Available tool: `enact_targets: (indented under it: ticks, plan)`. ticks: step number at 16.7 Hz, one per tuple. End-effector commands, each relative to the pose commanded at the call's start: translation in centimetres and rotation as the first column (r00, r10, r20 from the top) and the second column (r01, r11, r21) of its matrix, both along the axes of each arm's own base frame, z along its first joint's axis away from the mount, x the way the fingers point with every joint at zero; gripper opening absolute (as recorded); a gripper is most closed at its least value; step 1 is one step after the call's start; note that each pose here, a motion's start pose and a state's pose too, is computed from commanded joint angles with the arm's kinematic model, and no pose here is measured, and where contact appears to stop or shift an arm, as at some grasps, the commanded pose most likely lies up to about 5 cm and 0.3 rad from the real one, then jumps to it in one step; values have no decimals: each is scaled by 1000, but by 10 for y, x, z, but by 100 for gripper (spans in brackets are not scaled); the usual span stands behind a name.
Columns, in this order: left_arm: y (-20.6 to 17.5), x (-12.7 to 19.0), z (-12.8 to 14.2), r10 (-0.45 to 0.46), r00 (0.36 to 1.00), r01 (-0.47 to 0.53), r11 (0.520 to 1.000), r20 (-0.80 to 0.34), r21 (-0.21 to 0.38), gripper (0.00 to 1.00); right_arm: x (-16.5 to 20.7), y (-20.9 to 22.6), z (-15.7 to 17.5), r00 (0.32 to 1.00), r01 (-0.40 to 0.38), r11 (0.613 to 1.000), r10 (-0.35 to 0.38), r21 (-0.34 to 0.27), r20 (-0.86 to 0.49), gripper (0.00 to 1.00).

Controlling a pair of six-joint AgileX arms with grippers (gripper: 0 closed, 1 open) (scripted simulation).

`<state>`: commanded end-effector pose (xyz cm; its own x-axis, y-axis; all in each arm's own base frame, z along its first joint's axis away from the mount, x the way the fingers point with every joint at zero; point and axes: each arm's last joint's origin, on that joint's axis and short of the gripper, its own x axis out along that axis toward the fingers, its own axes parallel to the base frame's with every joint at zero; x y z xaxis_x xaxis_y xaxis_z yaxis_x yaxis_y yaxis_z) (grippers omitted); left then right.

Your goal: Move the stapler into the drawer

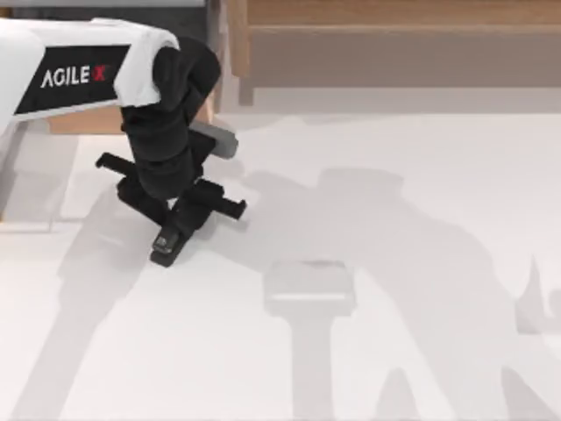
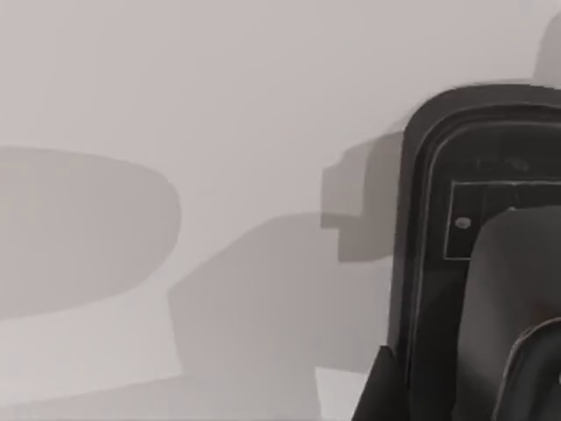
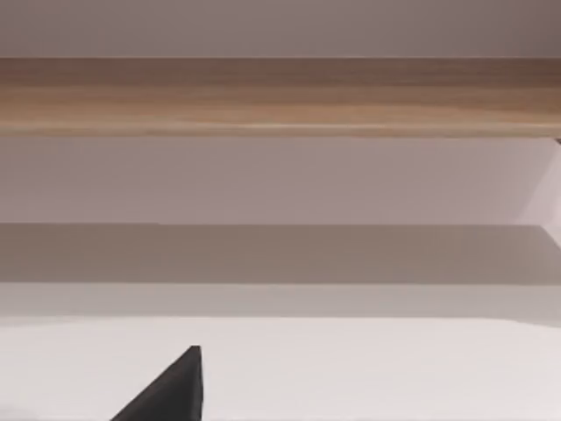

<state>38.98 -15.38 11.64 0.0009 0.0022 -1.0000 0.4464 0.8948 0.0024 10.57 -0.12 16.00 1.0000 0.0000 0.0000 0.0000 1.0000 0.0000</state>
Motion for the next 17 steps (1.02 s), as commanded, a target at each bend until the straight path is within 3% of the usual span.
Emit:
enact_targets:
  ticks: [2,17]
  plan:
    - [0,0,0,0,1000,0,1000,0,0,0,0,0,0,1000,0,1000,0,0,0,100]
    - [-1,0,15,-3,1000,3,1000,1,-1,0,0,0,0,1000,0,1000,0,0,0,100]
